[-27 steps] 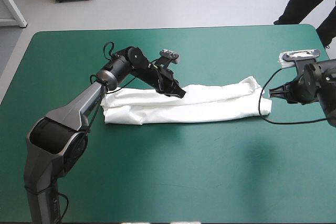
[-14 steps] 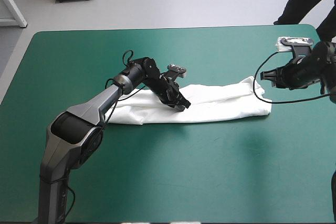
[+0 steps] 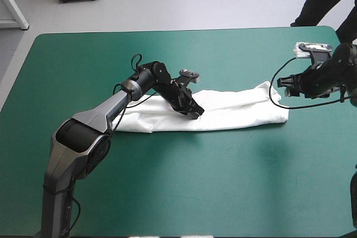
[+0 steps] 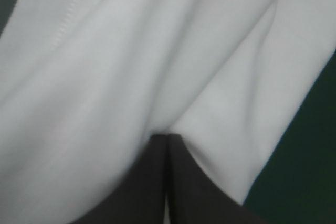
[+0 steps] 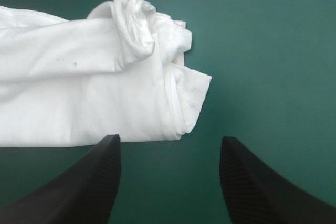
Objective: Fold the cloth
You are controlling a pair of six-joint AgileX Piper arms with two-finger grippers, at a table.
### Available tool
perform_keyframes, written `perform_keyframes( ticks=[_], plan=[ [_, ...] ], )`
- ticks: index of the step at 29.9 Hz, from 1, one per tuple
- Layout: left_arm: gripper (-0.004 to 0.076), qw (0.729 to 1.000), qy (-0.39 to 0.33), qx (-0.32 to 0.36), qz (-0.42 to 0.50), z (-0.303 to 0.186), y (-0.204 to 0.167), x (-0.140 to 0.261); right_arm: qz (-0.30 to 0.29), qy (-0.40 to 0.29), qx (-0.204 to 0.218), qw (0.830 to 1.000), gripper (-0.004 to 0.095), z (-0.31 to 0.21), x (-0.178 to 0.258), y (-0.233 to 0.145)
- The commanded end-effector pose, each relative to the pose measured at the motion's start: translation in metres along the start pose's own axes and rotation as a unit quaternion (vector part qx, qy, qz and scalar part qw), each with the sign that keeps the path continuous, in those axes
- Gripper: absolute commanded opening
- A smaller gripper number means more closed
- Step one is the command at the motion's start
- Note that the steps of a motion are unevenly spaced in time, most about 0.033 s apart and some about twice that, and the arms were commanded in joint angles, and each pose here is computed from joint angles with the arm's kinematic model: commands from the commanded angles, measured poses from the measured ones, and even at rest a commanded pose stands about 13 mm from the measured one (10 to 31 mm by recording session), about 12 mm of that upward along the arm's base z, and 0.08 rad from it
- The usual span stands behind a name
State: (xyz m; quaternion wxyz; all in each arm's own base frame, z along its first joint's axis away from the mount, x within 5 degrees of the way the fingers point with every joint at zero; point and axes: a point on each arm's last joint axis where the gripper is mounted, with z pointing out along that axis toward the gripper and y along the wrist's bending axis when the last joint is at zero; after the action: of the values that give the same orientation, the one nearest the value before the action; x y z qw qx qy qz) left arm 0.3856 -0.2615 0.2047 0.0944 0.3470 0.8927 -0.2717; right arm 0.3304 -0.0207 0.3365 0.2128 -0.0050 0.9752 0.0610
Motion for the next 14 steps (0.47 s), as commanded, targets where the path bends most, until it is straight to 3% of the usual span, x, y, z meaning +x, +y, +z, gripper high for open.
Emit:
perform_keyframes(
  ticks=[1, 8, 14],
  plan=[
    [-0.0022, 1.0, -0.007, 0.01, 0.018, -0.01, -0.017, -0.004, 0.007, 0.006, -0.004, 1.0, 0.0547, 0.01, -0.008, -0.004],
    [-0.0022, 1.0, -0.002, 0.013, 0.018, -0.01, -0.017, -0.003, 0.052, 0.089, -0.066, 0.993, 0.0551, 0.074, -0.017, -0.016],
    [-0.0022, 1.0, 0.0, 0.014, 0.023, -0.01, -0.017, -0.003, 0.072, 0.082, -0.068, 0.992, 0.0552, 0.084, -0.029, -0.033]
  ],
)
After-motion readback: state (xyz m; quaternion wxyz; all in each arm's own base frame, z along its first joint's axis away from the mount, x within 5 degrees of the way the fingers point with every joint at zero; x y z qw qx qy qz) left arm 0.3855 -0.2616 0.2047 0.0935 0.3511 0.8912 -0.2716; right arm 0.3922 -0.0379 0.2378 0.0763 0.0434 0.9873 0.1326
